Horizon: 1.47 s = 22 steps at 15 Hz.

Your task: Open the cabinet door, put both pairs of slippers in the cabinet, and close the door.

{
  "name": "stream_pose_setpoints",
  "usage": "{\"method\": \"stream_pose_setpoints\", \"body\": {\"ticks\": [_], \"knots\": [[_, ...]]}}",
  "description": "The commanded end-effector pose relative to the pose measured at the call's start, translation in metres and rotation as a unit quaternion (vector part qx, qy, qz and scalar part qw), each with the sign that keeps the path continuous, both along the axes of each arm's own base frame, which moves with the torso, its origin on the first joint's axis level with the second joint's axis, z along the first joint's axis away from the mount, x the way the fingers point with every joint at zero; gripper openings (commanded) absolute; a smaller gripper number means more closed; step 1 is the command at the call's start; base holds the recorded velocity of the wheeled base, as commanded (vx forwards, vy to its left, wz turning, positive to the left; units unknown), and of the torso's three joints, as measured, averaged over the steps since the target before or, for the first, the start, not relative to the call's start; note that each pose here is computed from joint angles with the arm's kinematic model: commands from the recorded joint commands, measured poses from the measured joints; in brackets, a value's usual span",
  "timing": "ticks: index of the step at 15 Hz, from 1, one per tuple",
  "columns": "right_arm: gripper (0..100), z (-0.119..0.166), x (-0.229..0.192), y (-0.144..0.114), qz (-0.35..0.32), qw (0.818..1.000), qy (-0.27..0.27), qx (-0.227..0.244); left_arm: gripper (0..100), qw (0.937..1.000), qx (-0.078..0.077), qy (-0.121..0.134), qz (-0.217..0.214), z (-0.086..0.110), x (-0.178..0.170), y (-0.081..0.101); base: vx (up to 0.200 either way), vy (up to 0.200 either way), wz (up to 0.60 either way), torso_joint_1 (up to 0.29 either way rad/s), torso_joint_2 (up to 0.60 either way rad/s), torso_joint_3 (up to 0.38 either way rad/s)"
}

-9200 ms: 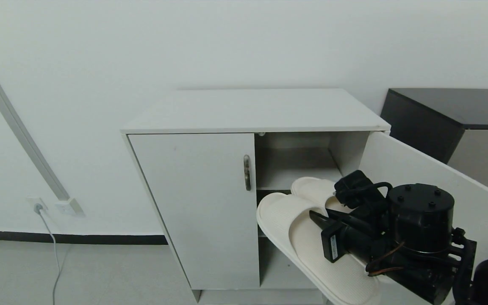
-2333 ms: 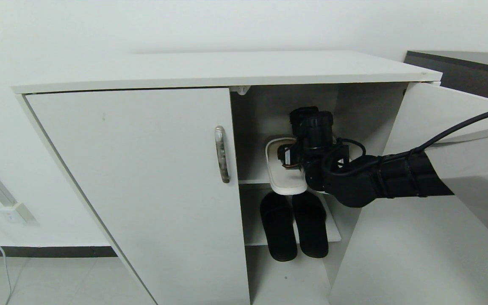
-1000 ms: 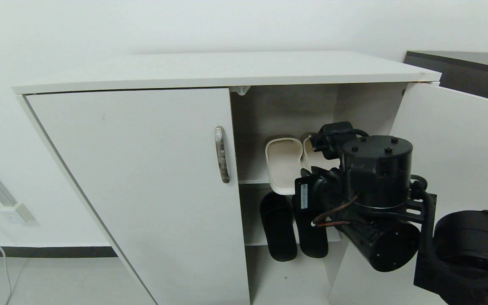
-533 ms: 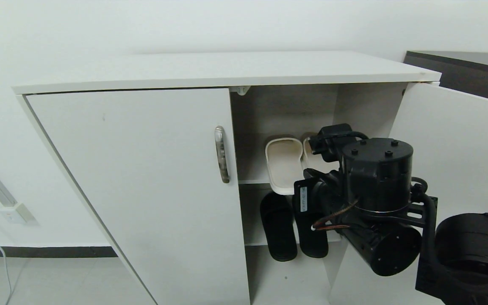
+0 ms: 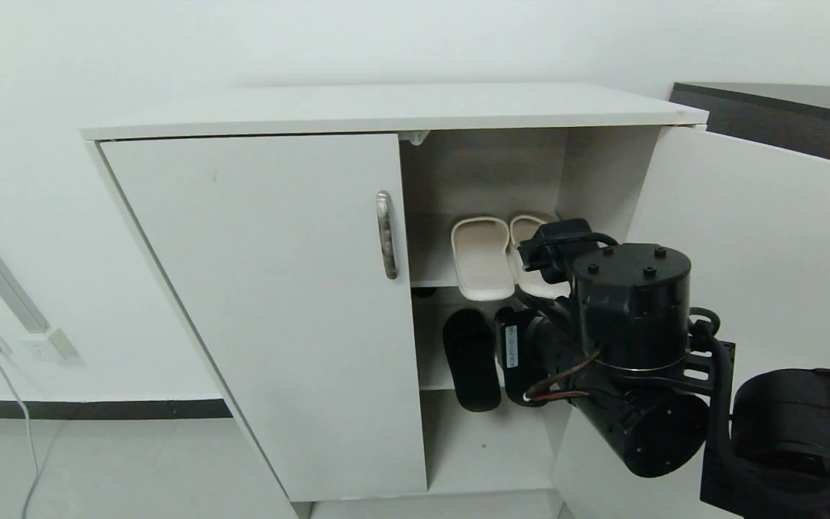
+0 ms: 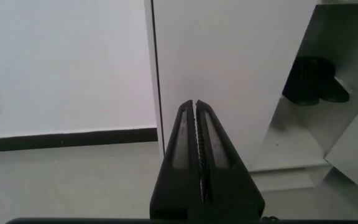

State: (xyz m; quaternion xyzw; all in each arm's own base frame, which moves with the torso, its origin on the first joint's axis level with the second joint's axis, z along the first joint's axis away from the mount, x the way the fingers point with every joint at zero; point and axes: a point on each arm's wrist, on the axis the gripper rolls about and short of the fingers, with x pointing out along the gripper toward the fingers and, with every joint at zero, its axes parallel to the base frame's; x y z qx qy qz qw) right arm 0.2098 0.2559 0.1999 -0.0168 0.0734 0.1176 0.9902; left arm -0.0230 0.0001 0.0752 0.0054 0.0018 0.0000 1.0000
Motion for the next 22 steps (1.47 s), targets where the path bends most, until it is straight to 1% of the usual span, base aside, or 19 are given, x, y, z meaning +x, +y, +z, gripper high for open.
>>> {"method": "stream_pose_setpoints", "body": {"ticks": [1,16,18,22], "knots": [[0,-0.005,0.001,0.002,0.000,1.000,0.005,-0.006,0,1.0000,0.000,0.000,0.000,0.000,0.000,0.000,-0.200,0.000,0.00,-0.002,0.00,0.002],[0,-0.011,0.006,-0.001,-0.003,1.000,0.009,-0.006,0,1.0000,0.000,0.000,0.000,0.000,0.000,0.000,-0.200,0.000,0.00,0.002,0.00,0.002],[0,-0.019,0.014,-0.007,-0.008,1.000,0.019,-0.017,0,1.0000,0.000,0.000,0.000,0.000,0.000,0.000,0.000,0.000,0.00,0.000,0.00,0.000],[0,-0.021,0.015,-0.007,-0.002,1.000,0.022,-0.018,0,1.0000,0.000,0.000,0.000,0.000,0.000,0.000,0.000,0.000,0.00,0.000,0.00,0.000]]}}
